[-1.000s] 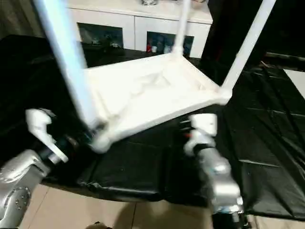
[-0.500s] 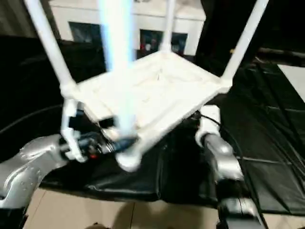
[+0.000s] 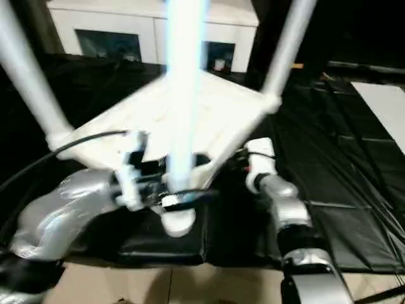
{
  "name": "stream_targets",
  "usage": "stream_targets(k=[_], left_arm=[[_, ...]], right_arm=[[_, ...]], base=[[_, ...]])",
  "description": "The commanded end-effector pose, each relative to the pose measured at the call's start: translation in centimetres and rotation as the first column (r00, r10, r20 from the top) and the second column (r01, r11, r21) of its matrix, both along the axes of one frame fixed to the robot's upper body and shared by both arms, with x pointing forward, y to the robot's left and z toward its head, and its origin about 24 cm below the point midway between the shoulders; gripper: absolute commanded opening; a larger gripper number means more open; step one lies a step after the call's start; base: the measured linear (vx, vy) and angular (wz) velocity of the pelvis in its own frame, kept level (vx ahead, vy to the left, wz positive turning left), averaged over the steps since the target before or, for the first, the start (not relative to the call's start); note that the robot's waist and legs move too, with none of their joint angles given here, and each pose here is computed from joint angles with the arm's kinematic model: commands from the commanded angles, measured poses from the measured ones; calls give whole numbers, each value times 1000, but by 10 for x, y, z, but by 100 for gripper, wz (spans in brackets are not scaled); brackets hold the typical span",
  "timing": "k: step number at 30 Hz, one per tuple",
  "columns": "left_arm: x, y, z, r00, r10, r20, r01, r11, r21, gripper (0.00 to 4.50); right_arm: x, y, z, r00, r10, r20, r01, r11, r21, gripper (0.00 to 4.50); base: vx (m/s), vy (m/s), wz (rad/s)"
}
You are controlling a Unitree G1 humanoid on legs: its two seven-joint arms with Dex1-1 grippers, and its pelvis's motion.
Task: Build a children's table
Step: Rotate table base
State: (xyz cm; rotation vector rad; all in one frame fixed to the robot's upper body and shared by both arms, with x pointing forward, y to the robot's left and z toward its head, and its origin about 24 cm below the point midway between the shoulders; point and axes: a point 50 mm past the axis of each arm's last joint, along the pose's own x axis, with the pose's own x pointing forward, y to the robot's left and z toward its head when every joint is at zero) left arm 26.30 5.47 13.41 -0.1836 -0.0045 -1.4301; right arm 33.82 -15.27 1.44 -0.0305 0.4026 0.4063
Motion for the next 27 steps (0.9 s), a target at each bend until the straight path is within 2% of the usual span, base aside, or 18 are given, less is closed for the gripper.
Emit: stream_targets(k=[1,7,9,10,11,15,18,20,21,22,23,24,27], left_arm=[[2,-13,-1,1000,-8,26,7,999,31,447],[20,-37,-9,993,75,88,-84,992,97,447],[29,-43,-11,982,147,118,-161,979,122,447],[42,-47,-14,956,262,130,-278,951,132,447],[44,-48,-14,950,283,131,-300,945,132,447],[52,-52,-13,915,368,168,-388,914,115,447],[59,-49,-9,880,428,205,-453,886,96,447],[60,-44,-8,872,441,212,-466,881,86,447],[60,-36,-9,873,433,226,-461,883,86,447],[59,-33,-9,876,423,230,-452,888,89,447],[55,-26,-11,891,390,234,-422,901,103,447],[55,-26,-12,892,386,234,-418,902,104,447],[41,-10,-18,941,255,223,-291,945,146,447]], right_arm=[[0,31,4,990,141,22,-142,989,39,384],[-2,41,5,981,188,37,-190,979,68,384],[-2,42,5,981,190,42,-192,978,77,384],[-2,42,5,982,186,44,-189,979,79,384],[-2,42,6,982,184,45,-188,979,79,384],[0,36,7,986,148,76,-153,987,56,384],[4,22,17,987,75,144,-84,995,62,384],[5,15,24,983,40,181,-55,995,79,384],[7,4,36,970,-2,242,-22,995,96,384],[6,2,38,967,-8,255,-19,995,102,384],[6,-5,46,957,-16,288,-18,993,113,384],[6,-5,47,957,-16,291,-17,993,113,384],[0,-19,60,936,11,351,-45,995,88,384]], base=[[0,0,0],[0,0,0],[0,0,0],[0,0,0],[0,0,0],[0,0,0],[0,0,0],[0,0,0],[0,0,0],[0,0,0],[0,0,0],[0,0,0],[0,0,0]])
